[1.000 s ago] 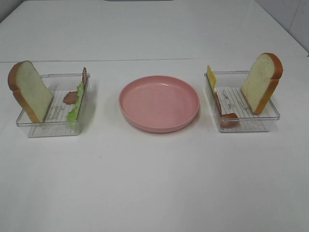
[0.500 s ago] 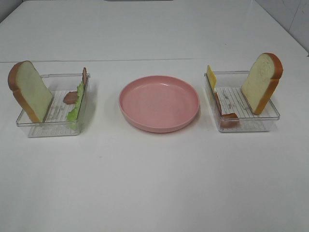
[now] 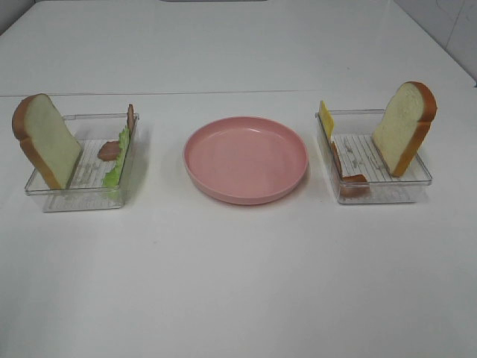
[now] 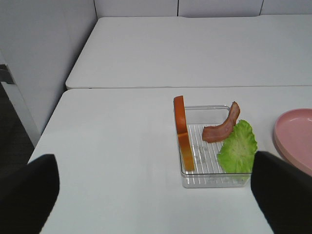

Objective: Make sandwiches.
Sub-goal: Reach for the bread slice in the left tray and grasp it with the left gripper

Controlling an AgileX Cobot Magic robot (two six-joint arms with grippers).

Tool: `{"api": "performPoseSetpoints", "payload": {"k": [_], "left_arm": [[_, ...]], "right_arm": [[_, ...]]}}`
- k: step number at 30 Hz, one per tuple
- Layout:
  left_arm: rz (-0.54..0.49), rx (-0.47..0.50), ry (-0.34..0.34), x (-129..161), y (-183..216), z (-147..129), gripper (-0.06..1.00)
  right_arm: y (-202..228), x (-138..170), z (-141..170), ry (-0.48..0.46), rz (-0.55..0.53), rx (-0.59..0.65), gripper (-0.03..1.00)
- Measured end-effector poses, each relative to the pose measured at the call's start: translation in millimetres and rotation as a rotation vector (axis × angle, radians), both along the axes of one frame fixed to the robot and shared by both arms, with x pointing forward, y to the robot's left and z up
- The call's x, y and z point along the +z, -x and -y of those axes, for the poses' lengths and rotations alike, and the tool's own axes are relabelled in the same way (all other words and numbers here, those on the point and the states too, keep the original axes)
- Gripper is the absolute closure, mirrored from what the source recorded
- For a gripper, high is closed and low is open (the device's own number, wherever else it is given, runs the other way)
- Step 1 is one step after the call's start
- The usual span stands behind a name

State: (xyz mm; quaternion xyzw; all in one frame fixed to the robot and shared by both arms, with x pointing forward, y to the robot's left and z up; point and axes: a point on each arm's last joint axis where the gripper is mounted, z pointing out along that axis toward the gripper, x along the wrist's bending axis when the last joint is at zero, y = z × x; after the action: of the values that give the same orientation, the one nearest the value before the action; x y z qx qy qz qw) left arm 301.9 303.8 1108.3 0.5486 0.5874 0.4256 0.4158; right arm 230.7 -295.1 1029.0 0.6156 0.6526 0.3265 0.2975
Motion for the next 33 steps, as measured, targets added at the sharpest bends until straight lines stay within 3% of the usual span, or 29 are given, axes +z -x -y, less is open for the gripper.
{"api": "performPoseSetpoints", "payload": {"k": [6,8,14,16,20,27,33], "left_arm": [[-0.087,0.004,0.007,-3.4,-47.3,-3.5,-0.05],[-0.158,0.004,0.011,-4.6,-70.1,-5.0,-0.05],[-0.224,0.004,0.016,-1.1,-99.0,-6.9,-0.05],[-0.306,0.003,0.021,-0.6,-132.6,-9.1,-0.05],[-0.371,0.002,0.025,-1.8,-157.2,-10.7,-0.05],[-0.553,-0.001,0.037,-20.3,-221.1,-14.8,-0.05],[-0.627,-0.003,0.056,-36.0,-260.7,-16.6,-0.05]], "right_arm": [[0.0,0.0,0.0,-0.002,0.0,-0.001,-0.02],[0.0,0.0,0.0,-0.002,0.0,-0.001,-0.02],[0.0,0.0,0.0,-0.002,0.0,-0.001,-0.02],[0.0,0.0,0.0,-0.002,0.0,-0.001,-0.02],[0.0,0.0,0.0,-0.002,0.0,-0.001,-0.02],[0.0,0.0,0.0,-0.002,0.0,-0.001,-0.02],[0.0,0.0,0.0,-0.002,0.0,-0.001,-0.02]]}}
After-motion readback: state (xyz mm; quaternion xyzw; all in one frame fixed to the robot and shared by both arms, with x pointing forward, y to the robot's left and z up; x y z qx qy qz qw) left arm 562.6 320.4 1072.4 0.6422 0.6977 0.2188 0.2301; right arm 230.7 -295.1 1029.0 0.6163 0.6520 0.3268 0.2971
